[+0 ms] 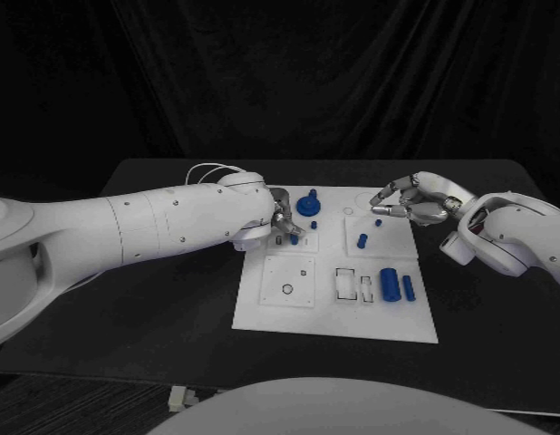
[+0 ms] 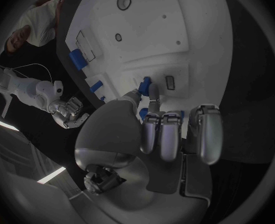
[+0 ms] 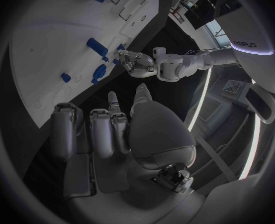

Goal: Assemble the parts on the task board

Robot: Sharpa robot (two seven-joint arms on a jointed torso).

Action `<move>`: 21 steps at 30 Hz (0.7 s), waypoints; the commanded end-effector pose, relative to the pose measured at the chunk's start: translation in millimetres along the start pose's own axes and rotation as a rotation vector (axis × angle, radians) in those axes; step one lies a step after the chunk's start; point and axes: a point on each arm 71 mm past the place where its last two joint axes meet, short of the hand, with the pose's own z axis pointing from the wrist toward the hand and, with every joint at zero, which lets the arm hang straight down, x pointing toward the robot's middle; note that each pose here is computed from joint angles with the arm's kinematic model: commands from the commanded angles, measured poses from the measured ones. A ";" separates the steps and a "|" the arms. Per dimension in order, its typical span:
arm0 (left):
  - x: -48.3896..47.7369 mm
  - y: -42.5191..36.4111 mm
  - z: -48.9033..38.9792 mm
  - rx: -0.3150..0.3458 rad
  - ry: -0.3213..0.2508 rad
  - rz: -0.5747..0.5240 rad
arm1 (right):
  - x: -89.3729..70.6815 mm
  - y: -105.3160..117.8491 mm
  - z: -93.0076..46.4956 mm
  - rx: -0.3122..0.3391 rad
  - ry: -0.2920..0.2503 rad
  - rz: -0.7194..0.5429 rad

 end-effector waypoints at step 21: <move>6.0 -2.8 -1.1 0.028 0.044 0.013 | 1.6 -1.2 -0.3 0.004 0.009 0.001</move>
